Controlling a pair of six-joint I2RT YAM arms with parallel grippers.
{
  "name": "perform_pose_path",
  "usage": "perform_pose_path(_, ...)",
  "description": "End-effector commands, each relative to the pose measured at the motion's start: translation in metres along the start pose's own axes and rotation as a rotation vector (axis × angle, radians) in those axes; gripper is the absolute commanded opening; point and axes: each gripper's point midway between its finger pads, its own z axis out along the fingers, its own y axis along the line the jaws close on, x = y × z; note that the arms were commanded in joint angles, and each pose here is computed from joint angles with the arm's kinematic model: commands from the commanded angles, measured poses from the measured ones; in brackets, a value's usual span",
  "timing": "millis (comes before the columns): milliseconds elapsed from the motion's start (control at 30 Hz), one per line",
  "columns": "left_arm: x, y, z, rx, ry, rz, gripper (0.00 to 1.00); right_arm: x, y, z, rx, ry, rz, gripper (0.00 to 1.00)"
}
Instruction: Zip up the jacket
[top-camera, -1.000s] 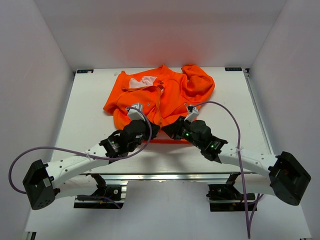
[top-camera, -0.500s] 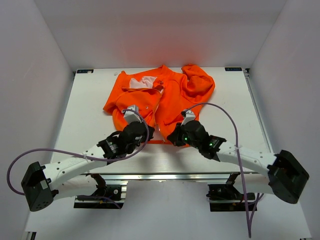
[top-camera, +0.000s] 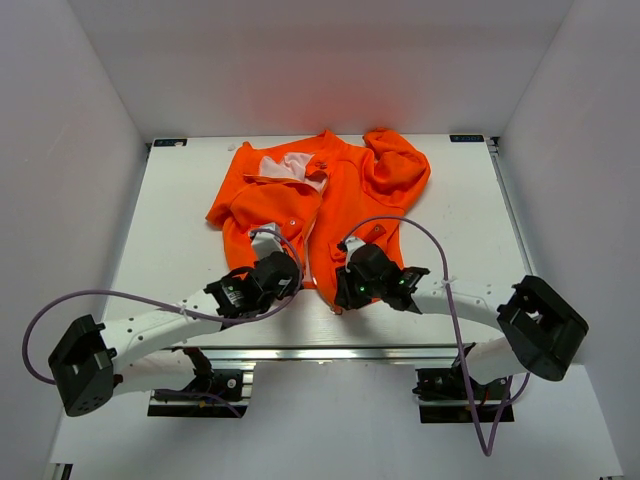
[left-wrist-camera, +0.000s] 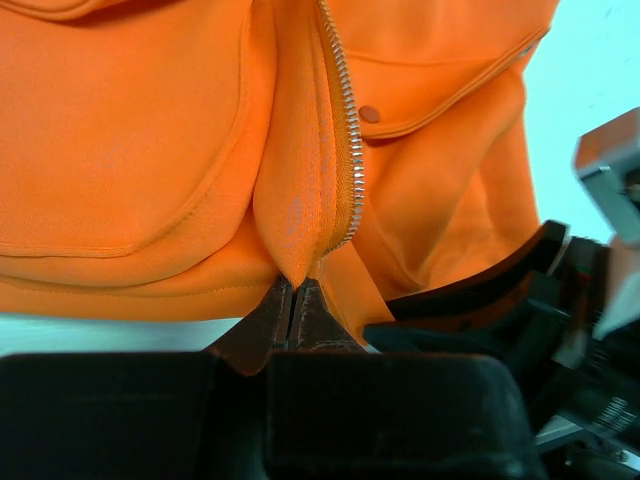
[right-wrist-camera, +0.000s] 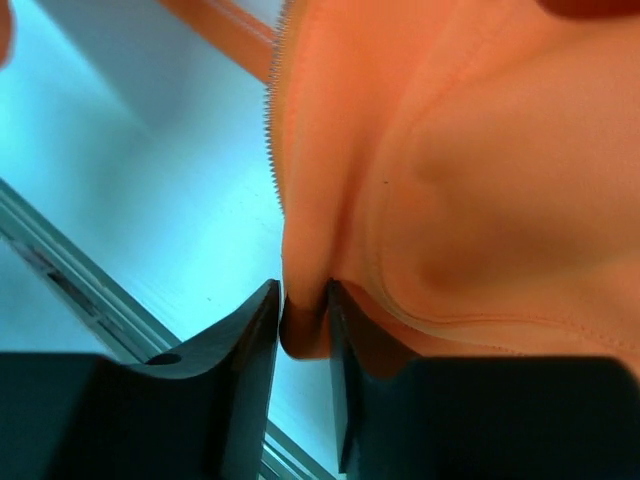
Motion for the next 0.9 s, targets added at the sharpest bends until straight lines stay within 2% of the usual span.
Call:
perform_pose_path(0,0.006,0.002,0.003,-0.007,0.011,0.007,0.00,-0.010,0.013,-0.007,-0.056,0.003,-0.118,0.32)
perform_pose_path(33,0.007,0.002,0.003,-0.008,0.015,0.010,0.00,-0.008,0.012,-0.008,-0.057,0.014,-0.132,0.39)
perform_pose_path(233,0.004,0.003,0.003,-0.007,0.001,0.018,0.00,-0.010,0.010,-0.006,-0.047,0.052,-0.207,0.53)
perform_pose_path(533,-0.001,0.014,-0.003,-0.044,-0.018,0.012,0.00,-0.015,0.025,-0.002,-0.011,0.072,-0.285,0.59)
perform_pose_path(733,-0.006,0.020,-0.011,-0.045,-0.043,-0.009,0.00,-0.009,0.006,0.011,0.154,0.113,-0.256,0.61)
perform_pose_path(867,-0.007,0.023,-0.013,-0.049,-0.048,-0.014,0.00,-0.002,0.000,0.017,0.194,0.136,-0.244,0.61)
